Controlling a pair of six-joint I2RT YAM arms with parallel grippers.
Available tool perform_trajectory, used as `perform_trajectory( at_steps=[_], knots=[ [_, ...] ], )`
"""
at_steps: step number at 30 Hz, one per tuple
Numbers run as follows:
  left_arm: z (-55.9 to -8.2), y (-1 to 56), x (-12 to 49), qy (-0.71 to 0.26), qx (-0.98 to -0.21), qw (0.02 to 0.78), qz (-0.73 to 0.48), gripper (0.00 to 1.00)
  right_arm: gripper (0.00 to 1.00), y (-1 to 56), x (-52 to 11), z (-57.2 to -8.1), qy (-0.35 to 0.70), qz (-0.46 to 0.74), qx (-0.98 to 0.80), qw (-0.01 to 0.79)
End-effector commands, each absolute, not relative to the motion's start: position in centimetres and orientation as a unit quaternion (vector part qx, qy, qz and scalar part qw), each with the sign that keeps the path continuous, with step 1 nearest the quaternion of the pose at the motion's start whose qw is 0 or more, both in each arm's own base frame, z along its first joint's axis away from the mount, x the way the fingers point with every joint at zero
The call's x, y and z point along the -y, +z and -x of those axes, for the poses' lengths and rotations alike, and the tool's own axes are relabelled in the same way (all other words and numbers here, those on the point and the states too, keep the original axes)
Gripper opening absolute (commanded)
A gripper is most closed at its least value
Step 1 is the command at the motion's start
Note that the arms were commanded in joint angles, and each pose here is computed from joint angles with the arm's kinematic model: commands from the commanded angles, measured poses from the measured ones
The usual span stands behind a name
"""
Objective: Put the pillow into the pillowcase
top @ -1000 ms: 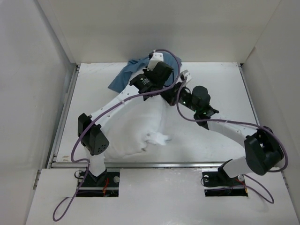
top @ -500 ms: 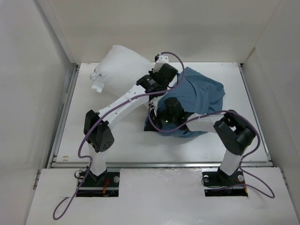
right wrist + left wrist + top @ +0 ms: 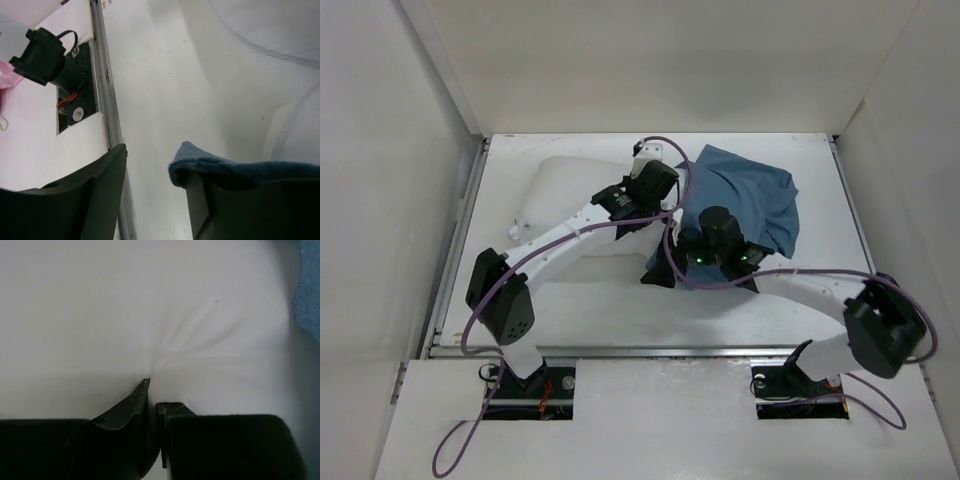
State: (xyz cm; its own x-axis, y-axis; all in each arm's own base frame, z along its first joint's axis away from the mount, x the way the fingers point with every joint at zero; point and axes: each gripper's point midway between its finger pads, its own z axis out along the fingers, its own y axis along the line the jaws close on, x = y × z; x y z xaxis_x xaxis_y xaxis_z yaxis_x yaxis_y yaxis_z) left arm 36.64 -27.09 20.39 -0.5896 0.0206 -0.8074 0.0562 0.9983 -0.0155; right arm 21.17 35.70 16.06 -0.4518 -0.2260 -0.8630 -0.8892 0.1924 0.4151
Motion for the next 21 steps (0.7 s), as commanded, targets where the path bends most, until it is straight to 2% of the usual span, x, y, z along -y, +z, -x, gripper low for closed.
perform_trajectory(
  at_steps=[1, 2, 3, 4, 5, 6, 7, 8, 11, 15, 18, 21],
  knots=[
    [-34.5, 25.1, 29.3, -0.128, -0.869, 0.478, -0.019, 0.00, 0.55, 21.2, -34.3, -19.5, 0.495, 0.399, -0.676, 0.374],
    [-34.1, 25.8, 29.1, -0.135, -0.868, 0.478, -0.021, 0.06, 0.60, 21.3, -33.3, -20.8, 0.459, 0.372, -0.701, 0.400],
    [-33.8, 26.3, 28.8, -0.137, -0.866, 0.480, -0.020, 0.19, 0.64, 21.8, -32.4, -21.0, 0.441, 0.358, -0.712, 0.413],
    [-33.1, 27.9, 28.2, -0.143, -0.859, 0.491, -0.017, 0.35, 0.68, 23.9, -30.9, -21.1, 0.424, 0.334, -0.714, 0.446],
    [-33.1, 28.9, 27.6, -0.142, -0.853, 0.503, -0.008, 0.72, 0.73, 23.4, -29.5, -21.3, 0.400, 0.300, -0.745, 0.442],
    [-32.8, 29.3, 27.3, -0.146, -0.850, 0.506, -0.006, 0.86, 0.86, 23.8, -27.7, -22.6, 0.358, 0.260, -0.763, 0.472],
    [-32.3, 31.1, 26.5, -0.156, -0.840, 0.520, 0.002, 0.93, 0.92, 24.7, -26.7, -22.9, 0.344, 0.237, -0.767, 0.488],
    [-32.1, 31.4, 26.0, -0.155, -0.837, 0.525, 0.006, 0.98, 1.00, 25.5, -25.2, -22.6, 0.329, 0.217, -0.774, 0.495],
    [-31.3, 33.0, 24.9, -0.167, -0.828, 0.535, 0.023, 1.00, 1.00, 27.4, -22.9, -22.7, 0.299, 0.183, -0.778, 0.521],
    [-31.4, 33.9, 23.8, -0.158, -0.818, 0.552, 0.040, 1.00, 1.00, 28.2, -22.4, -22.4, 0.294, 0.178, -0.787, 0.512],
    [-33.2, 31.6, 22.9, -0.124, -0.835, 0.533, 0.058, 1.00, 1.00, 27.7, -21.4, -24.2, 0.252, 0.126, -0.811, 0.513],
    [-34.4, 28.6, 23.6, -0.091, -0.858, 0.502, 0.051, 1.00, 0.96, 27.7, -19.0, -26.7, 0.179, 0.012, -0.839, 0.513]
  ],
)
